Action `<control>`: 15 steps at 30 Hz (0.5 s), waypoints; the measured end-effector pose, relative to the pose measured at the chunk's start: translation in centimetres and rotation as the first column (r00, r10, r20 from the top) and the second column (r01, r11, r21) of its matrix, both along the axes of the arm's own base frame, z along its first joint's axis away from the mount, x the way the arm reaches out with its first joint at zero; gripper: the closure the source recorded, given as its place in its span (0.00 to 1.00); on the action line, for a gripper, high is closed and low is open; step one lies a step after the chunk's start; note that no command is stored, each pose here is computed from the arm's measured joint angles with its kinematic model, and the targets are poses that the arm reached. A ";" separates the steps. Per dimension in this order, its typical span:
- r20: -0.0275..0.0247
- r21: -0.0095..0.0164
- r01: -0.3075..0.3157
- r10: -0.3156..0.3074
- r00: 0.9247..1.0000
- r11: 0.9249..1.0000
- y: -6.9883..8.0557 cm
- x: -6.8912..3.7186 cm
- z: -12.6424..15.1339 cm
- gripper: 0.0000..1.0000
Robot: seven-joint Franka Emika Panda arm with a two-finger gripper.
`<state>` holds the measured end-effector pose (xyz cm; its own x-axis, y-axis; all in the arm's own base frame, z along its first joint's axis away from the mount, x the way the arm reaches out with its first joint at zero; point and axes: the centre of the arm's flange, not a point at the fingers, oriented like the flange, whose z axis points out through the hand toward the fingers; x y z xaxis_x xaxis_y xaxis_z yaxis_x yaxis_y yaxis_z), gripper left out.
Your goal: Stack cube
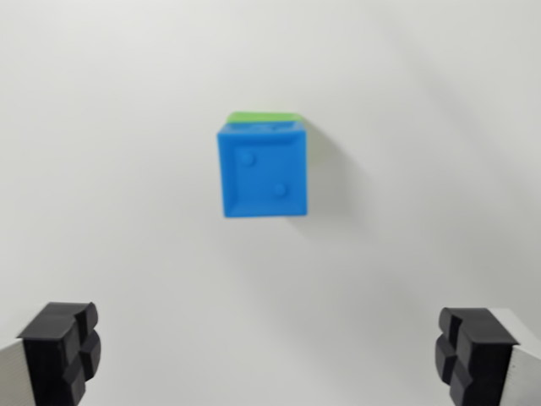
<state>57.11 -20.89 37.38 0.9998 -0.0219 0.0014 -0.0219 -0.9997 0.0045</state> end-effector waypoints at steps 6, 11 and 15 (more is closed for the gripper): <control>0.000 -0.001 0.000 0.000 1.000 1.000 0.0 0.0 2.3 0.00; -0.001 0.000 0.000 0.000 1.000 1.000 0.0 0.0 4.1 0.00; 0.000 0.000 0.000 0.000 1.000 1.000 0.0 0.0 5.3 0.00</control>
